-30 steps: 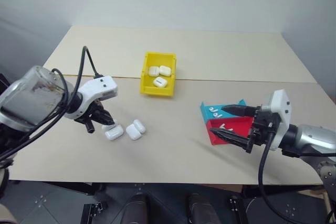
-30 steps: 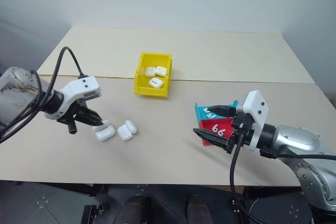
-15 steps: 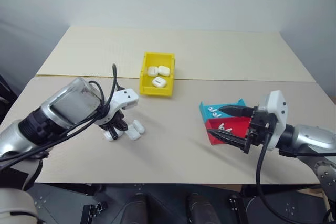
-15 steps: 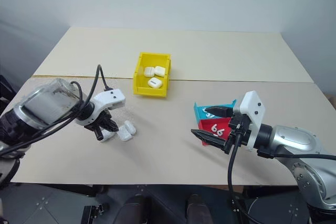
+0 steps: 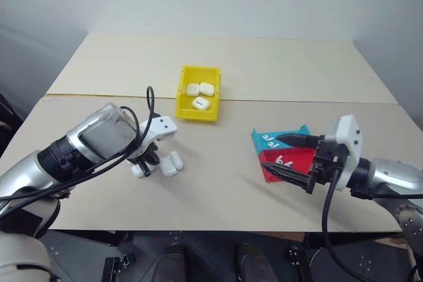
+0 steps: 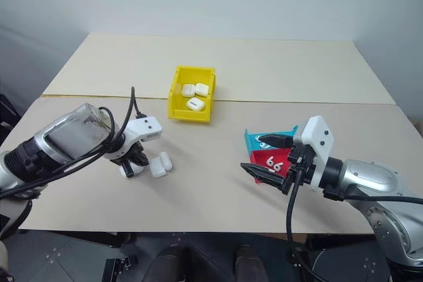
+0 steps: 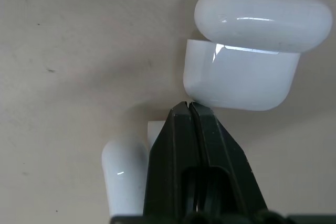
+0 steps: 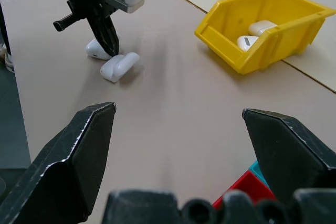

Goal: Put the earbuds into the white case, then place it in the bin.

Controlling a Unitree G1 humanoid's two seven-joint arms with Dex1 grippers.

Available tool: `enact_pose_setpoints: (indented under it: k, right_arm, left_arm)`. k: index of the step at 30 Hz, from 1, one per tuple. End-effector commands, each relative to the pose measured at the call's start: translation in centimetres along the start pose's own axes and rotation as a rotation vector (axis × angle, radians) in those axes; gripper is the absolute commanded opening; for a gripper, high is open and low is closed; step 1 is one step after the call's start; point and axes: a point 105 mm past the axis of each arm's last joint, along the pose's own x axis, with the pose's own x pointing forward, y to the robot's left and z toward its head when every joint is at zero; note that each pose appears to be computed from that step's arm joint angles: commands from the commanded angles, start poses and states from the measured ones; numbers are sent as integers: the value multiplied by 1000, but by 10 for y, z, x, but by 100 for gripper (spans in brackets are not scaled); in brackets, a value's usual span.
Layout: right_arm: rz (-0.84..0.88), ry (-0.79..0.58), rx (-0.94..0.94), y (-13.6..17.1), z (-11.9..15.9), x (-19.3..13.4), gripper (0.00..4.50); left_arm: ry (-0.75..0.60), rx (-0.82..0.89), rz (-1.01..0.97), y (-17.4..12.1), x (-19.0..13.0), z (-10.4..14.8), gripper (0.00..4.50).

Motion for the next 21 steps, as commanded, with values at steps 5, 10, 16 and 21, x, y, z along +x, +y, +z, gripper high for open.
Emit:
enact_pose_setpoints:
  k: [5,10,16,21]
  right_arm:
    - [-3,-44,-59,4,14,-3,450]
    - [-2,-43,-56,5,13,-3,450]
    - [3,-40,-55,5,12,-3,450]
    - [5,-37,-54,7,12,-4,450]
  left_arm:
    - [28,29,-7,-4,-7,-13,4]
    - [46,41,-44,-12,-11,-24,4]
    - [66,39,-49,-14,-13,-37,4]
    - [80,11,-25,-7,-19,-51,4]
